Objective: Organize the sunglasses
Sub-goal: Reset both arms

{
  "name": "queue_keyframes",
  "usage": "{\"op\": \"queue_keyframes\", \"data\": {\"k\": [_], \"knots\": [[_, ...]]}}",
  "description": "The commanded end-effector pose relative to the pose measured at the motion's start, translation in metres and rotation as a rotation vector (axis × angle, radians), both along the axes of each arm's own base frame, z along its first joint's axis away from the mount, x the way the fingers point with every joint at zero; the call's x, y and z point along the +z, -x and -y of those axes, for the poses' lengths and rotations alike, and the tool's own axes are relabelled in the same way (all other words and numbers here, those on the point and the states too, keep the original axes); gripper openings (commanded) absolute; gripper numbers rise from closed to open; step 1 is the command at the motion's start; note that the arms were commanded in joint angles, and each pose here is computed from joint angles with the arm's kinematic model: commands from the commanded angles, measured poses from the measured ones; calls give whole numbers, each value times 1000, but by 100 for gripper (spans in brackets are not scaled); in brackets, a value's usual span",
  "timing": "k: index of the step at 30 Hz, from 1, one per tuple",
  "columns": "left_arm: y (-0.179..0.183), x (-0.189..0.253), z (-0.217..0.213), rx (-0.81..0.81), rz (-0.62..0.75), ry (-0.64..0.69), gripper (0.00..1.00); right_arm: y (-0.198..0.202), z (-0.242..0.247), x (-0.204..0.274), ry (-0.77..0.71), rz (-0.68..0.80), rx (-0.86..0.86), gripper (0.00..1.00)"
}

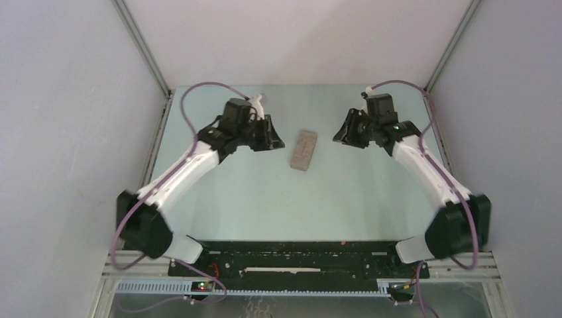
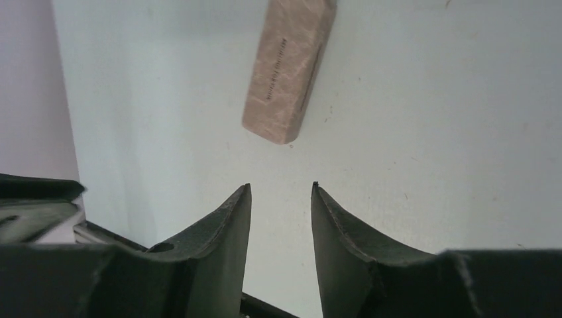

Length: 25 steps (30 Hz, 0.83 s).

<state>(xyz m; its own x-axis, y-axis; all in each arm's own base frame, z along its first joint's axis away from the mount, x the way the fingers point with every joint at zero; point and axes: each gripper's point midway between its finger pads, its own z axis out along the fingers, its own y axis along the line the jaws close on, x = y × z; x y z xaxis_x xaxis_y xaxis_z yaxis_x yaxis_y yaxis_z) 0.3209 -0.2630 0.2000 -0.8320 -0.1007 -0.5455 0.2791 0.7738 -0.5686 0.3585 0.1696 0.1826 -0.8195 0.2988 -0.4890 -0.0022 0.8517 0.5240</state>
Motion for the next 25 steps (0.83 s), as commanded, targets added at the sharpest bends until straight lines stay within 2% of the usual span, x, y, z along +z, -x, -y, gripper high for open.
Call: {"op": "queue_keyframes", "data": {"k": [1, 7, 9, 13, 17, 25], "knots": [[25, 47, -29, -17, 186, -25, 32, 23, 41, 39, 167, 177, -97, 48], [56, 59, -59, 21, 290, -37, 34, 55, 95, 60, 284, 378, -298, 52], [63, 61, -63, 26, 317, -22, 35, 68, 107, 63, 312, 444, -364, 56], [67, 73, -69, 72, 380, 27, 35, 87, 123, 74, 227, 532, -507, 57], [68, 83, -73, 91, 431, 46, 33, 92, 126, 72, 167, 570, -552, 58], [75, 92, -65, 55, 466, 118, 32, 89, 131, 74, 165, 579, -600, 58]]}}
